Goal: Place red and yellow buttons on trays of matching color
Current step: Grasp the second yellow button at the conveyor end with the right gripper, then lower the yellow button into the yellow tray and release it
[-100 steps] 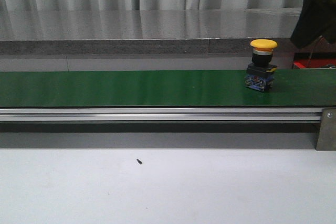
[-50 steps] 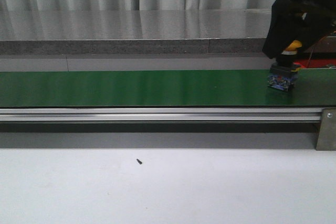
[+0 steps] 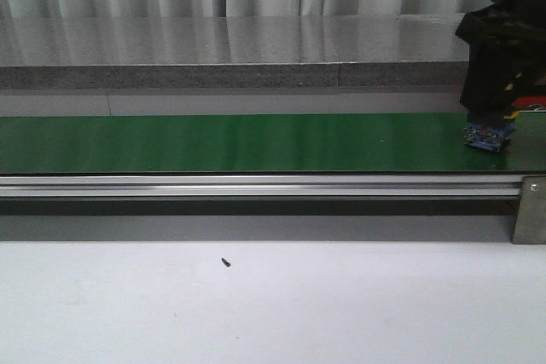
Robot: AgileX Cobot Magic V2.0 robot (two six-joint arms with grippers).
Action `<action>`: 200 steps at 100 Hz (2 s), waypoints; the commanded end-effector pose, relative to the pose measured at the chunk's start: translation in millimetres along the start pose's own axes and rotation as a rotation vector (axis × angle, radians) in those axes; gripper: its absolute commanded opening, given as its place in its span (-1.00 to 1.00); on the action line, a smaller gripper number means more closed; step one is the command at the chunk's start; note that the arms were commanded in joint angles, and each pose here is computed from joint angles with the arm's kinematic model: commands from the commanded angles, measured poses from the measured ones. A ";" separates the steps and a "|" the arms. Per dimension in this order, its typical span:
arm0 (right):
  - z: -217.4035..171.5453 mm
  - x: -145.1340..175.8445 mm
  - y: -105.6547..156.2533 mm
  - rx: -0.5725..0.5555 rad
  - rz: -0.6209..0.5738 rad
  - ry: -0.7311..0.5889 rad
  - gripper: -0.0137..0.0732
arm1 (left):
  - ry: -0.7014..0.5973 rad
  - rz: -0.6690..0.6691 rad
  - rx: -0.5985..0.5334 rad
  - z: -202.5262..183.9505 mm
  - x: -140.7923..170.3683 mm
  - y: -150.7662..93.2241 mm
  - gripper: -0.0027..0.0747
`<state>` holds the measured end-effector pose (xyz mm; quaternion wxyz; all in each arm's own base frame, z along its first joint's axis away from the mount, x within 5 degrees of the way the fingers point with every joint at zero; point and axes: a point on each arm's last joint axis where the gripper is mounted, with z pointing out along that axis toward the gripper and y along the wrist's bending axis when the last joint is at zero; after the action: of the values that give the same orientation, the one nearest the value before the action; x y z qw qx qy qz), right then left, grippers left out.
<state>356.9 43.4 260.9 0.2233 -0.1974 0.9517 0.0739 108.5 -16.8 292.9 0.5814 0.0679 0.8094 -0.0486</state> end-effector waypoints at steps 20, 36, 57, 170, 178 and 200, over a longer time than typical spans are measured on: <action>-77.5 22.1 -13.6 0.056 0.107 -0.101 -0.24 | -0.101 -0.011 -0.005 -3.1 -15.3 0.3 -0.98; -93.2 66.9 -36.7 0.095 0.272 -0.100 -0.24 | -0.101 -0.011 -0.005 -3.1 -15.3 0.3 -0.98; -85.3 119.8 -54.0 0.120 0.495 -0.096 -0.24 | -0.101 -0.011 -0.005 -3.1 -15.3 0.3 -0.98; -28.9 160.3 -71.6 0.181 0.608 -0.014 0.34 | -0.101 -0.011 -0.005 -3.1 -15.3 0.3 -0.98; -31.4 157.0 -71.7 0.171 0.618 -0.021 0.41 | -0.101 -0.011 -0.005 -3.1 -15.3 0.3 -0.98; -56.2 139.4 -66.6 0.144 0.608 -0.088 0.41 | -0.101 -0.011 -0.005 -3.1 -15.3 0.3 -0.98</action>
<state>246.3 -80.2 214.8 0.1927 0.1127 0.9718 0.0761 108.5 -16.8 292.9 0.5814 0.0679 0.8094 -0.0486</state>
